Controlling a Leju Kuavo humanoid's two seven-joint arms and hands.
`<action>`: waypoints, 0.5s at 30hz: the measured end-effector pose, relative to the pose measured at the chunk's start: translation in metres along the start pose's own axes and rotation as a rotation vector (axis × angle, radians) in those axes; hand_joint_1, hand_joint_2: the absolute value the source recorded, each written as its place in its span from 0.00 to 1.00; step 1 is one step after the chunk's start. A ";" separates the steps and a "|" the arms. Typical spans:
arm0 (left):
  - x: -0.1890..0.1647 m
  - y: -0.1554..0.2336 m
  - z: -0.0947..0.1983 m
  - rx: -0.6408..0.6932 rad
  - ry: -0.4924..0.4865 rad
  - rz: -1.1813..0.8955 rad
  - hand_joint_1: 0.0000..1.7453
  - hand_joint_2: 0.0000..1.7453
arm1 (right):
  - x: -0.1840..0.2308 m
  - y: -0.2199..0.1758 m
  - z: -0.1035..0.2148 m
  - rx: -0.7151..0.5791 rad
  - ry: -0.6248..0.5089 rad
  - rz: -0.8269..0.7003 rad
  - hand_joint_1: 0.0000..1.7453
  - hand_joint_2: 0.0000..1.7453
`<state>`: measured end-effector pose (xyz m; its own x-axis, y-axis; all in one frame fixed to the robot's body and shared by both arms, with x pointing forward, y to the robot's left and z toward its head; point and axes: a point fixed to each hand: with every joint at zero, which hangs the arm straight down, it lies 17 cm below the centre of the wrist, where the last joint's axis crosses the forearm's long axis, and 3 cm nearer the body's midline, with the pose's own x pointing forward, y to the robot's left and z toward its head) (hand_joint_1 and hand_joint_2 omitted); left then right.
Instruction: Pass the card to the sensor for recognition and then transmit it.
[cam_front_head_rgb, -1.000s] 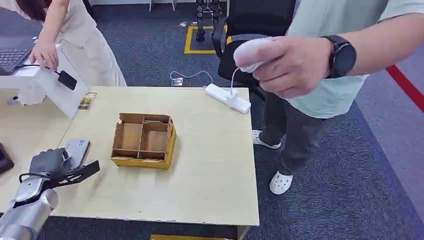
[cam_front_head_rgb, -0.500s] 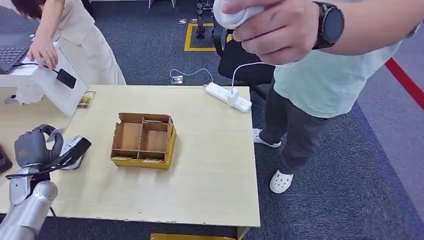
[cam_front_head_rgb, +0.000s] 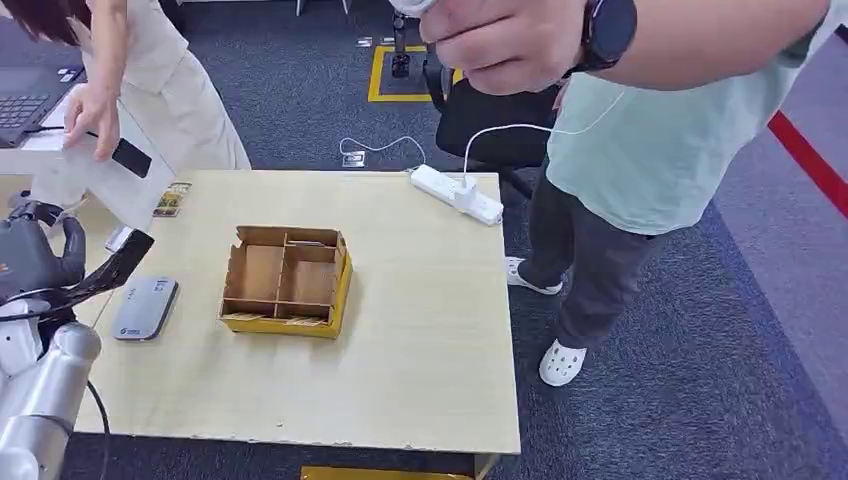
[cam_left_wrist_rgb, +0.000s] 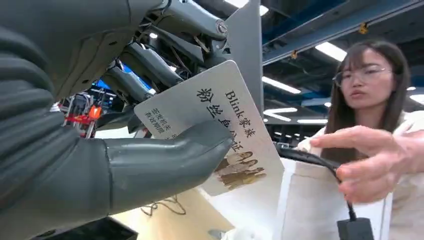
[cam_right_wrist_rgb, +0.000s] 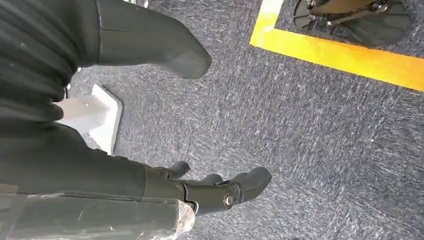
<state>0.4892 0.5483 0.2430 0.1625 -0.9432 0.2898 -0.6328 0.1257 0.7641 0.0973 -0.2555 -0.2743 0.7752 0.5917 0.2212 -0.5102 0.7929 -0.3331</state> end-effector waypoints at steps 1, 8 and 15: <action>0.000 0.001 -0.003 0.007 0.004 0.003 1.00 1.00 | 0.000 0.000 0.000 0.000 -0.001 0.002 0.00 1.00; 0.006 0.009 -0.024 0.044 0.009 0.031 1.00 1.00 | 0.005 -0.001 0.000 -0.002 -0.010 0.004 0.00 1.00; 0.020 0.005 -0.028 0.051 0.003 0.055 1.00 1.00 | 0.008 0.000 0.000 -0.001 -0.018 0.008 0.00 1.00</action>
<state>0.5106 0.5383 0.2686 0.1283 -0.9345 0.3321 -0.6782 0.1616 0.7169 0.1037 -0.2502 -0.2727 0.7644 0.6003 0.2352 -0.5158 0.7882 -0.3356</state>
